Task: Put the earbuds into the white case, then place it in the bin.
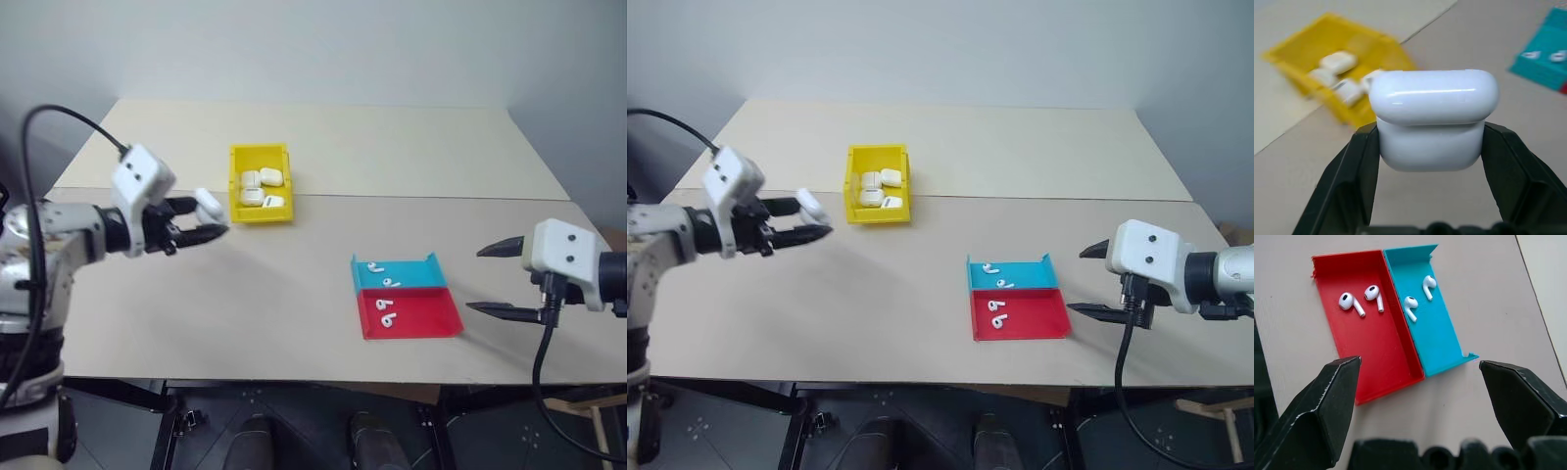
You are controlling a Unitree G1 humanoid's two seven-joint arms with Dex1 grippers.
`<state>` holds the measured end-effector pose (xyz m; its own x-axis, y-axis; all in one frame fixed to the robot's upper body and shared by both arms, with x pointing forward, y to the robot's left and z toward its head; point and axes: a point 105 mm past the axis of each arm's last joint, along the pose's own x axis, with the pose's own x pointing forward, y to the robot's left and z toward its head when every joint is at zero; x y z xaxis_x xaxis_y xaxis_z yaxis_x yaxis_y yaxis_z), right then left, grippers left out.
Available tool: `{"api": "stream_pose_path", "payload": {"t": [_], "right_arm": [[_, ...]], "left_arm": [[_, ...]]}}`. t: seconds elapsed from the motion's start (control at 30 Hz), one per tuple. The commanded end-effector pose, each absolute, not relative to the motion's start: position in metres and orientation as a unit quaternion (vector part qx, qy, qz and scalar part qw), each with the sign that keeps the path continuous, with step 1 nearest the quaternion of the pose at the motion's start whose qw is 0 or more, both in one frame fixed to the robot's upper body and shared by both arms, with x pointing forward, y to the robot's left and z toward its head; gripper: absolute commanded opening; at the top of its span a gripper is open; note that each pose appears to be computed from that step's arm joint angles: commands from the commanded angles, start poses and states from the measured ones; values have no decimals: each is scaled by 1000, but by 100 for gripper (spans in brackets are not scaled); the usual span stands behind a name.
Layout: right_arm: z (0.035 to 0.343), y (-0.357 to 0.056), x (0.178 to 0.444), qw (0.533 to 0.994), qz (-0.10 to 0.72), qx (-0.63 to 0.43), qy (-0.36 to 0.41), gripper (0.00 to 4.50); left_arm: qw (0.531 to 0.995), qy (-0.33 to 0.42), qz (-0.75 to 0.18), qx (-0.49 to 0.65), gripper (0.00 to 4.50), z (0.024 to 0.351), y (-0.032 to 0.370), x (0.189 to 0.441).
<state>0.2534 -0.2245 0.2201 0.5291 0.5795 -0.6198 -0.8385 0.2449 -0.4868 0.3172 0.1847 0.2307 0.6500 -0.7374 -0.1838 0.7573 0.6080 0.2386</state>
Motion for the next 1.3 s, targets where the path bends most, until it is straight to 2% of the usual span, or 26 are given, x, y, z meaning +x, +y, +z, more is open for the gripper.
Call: {"api": "stream_pose_path", "payload": {"t": [0.03, 0.17, 0.37, 0.43, 0.5, 0.6, 0.73, 0.83, 0.97, 1.23, 1.3], "right_arm": [[232, -213, 245, 745, 494, -416, 167, 450], [229, -193, 242, 704, 524, -450, 166, 450], [217, -166, 239, 628, 576, -501, 151, 450], [211, -157, 242, 598, 594, -518, 145, 412], [207, -148, 246, 575, 606, -530, 142, 363], [199, -141, 250, 541, 622, -547, 145, 363], [183, -133, 264, 511, 624, -571, 154, 363], [178, -124, 269, 497, 628, -580, 145, 305], [170, -123, 268, 458, 641, -596, 153, 305], [156, -124, 267, 424, 653, -604, 170, 305], [152, -124, 268, 417, 653, -607, 176, 267]], "left_arm": [[871, -109, -456, 144, 278, 252, 162, 303], [833, -190, -508, 104, 278, 238, 131, 291], [759, -228, -605, 77, 278, 214, 112, 267], [747, -224, -621, 76, 278, 209, 111, 265], [746, -203, -629, 84, 278, 202, 110, 265], [744, -200, -632, 82, 278, 197, 108, 263], [747, -157, -639, 96, 278, 183, 105, 257], [747, -160, -639, 93, 278, 179, 105, 252], [753, -155, -632, 96, 278, 174, 105, 250], [749, -146, -638, 108, 278, 171, 105, 241], [742, -152, -644, 107, 278, 172, 103, 237]]}}
